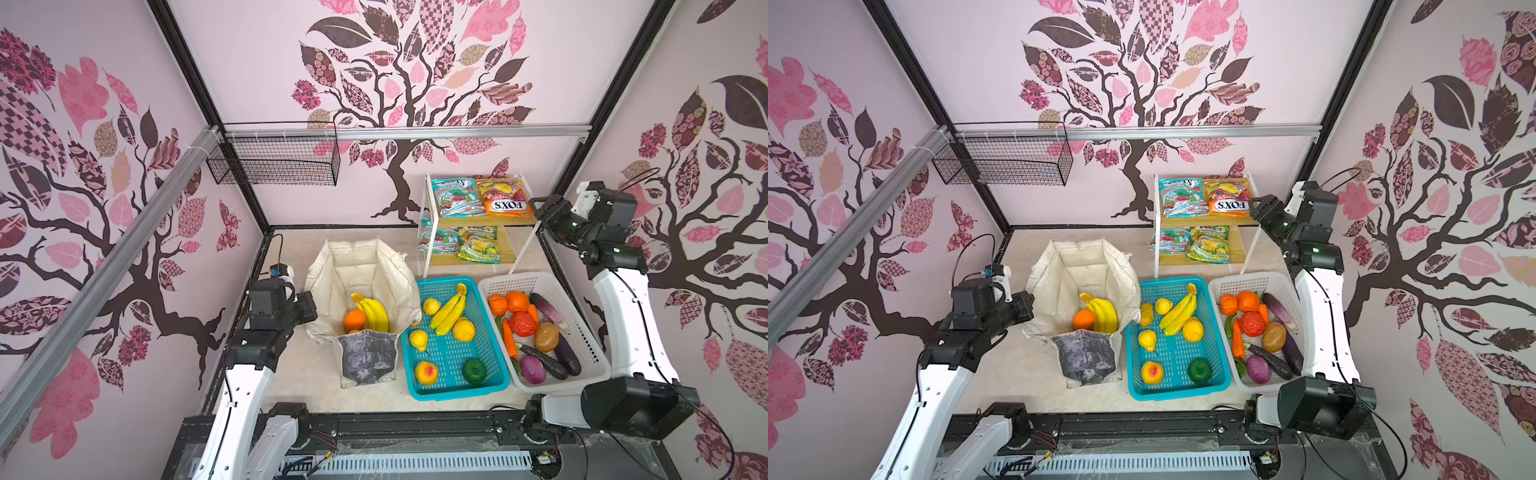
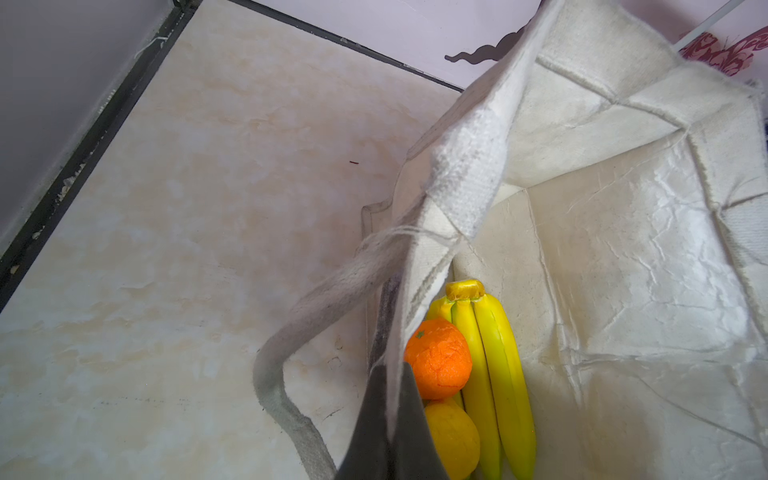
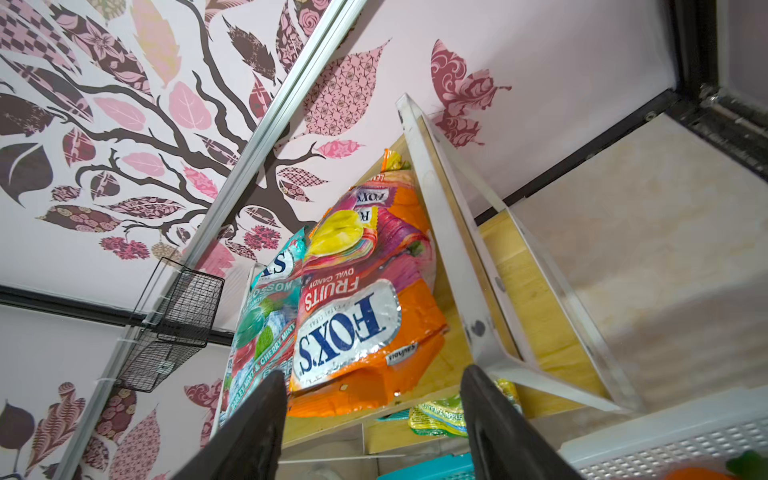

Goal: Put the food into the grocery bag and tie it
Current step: 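Move the right gripper toward the FOX'S candy bag on the shelf, then grasp the orange FOX'S candy bag with the right gripper and lift it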

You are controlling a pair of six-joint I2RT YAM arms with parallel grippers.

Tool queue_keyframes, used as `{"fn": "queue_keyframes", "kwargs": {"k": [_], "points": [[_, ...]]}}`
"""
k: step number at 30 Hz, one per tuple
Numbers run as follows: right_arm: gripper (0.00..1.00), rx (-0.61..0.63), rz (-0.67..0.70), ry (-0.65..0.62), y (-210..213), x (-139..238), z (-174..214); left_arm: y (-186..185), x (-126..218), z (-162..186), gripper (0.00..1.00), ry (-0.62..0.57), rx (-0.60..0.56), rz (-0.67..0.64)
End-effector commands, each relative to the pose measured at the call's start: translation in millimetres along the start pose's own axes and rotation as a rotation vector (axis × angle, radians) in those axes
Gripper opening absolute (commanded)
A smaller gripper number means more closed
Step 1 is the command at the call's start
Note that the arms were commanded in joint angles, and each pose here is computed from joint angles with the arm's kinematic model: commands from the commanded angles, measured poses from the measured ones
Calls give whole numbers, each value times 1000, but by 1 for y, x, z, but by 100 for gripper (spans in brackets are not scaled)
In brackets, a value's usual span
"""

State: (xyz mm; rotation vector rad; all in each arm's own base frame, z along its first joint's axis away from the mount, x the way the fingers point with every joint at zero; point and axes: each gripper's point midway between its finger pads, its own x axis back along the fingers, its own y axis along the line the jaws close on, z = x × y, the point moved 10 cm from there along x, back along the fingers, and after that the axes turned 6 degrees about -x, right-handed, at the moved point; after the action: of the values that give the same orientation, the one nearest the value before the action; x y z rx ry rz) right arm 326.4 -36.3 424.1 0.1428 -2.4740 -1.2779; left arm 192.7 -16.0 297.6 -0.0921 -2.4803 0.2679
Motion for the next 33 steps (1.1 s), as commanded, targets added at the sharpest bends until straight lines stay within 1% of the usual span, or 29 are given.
{"fn": "queue_keyframes", "kwargs": {"k": [1, 3, 7, 12, 26, 31, 33], "points": [[64, -40, -86, -39, 13, 14, 0, -1, -2, 2, 0, -16, -15, 17], [61, -65, -93, -11, 11, 7, 0, -1, -2, 3, 0, -15, -15, 16], [60, -128, -132, 16, 6, -5, 0, -1, -1, 2, 0, -17, -16, 14], [55, -143, -113, 10, 2, -11, -1, -1, -1, 2, 0, -19, -17, 14], [54, -171, -80, 24, -19, -27, 6, -1, 0, 2, 0, -25, -18, 10], [51, -170, -75, 15, -23, -28, 7, 0, 0, 2, 0, -23, -17, 8], [48, -174, -74, 20, -24, -31, 7, 0, 0, 2, 0, -24, -17, 10]]}}
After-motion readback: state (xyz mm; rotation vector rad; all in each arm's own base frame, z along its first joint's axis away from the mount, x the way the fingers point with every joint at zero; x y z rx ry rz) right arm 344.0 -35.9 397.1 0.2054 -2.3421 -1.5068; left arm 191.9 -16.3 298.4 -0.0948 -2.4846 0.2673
